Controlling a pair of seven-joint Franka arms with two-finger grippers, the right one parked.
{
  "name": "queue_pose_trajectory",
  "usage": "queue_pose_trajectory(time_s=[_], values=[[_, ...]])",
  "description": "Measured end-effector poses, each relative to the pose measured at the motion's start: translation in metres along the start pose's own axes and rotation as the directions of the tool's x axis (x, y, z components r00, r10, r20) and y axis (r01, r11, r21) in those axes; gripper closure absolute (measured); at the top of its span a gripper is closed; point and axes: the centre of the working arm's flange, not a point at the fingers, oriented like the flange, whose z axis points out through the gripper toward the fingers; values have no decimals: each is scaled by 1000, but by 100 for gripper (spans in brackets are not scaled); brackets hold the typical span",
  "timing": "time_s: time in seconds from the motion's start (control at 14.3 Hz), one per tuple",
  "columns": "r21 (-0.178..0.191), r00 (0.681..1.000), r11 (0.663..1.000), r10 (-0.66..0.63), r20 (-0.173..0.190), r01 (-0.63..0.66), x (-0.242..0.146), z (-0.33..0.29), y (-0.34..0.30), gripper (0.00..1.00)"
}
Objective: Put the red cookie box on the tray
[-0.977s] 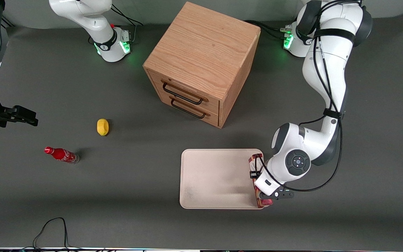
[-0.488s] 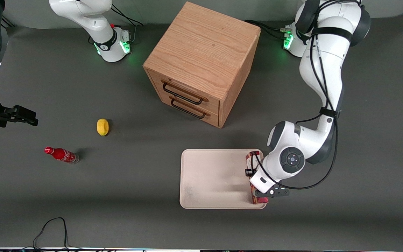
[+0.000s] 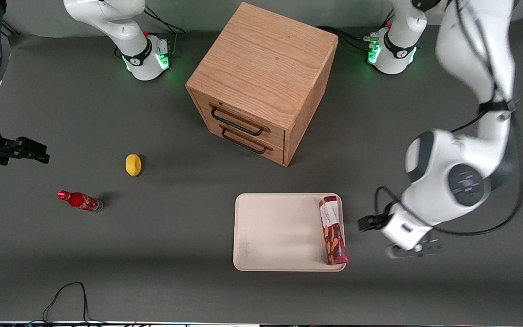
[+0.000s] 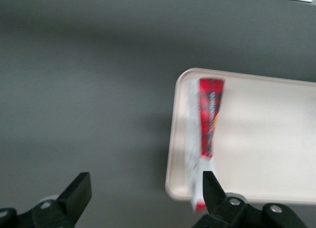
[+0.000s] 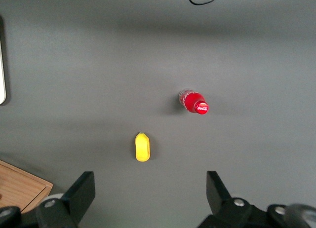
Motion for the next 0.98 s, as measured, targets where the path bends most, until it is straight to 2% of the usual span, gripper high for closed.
queue_pose_trajectory(time_s=[0.35, 0.56, 0.77, 0.98], values=[[48, 997, 999, 10, 75, -13, -57, -115, -79, 0], [132, 991, 988, 61, 123, -78, -108, -171, -123, 0], [144, 982, 977, 135, 132, -154, -144, -206, -148, 0], [140, 980, 976, 150, 132, -169, -159, -210, -167, 0]])
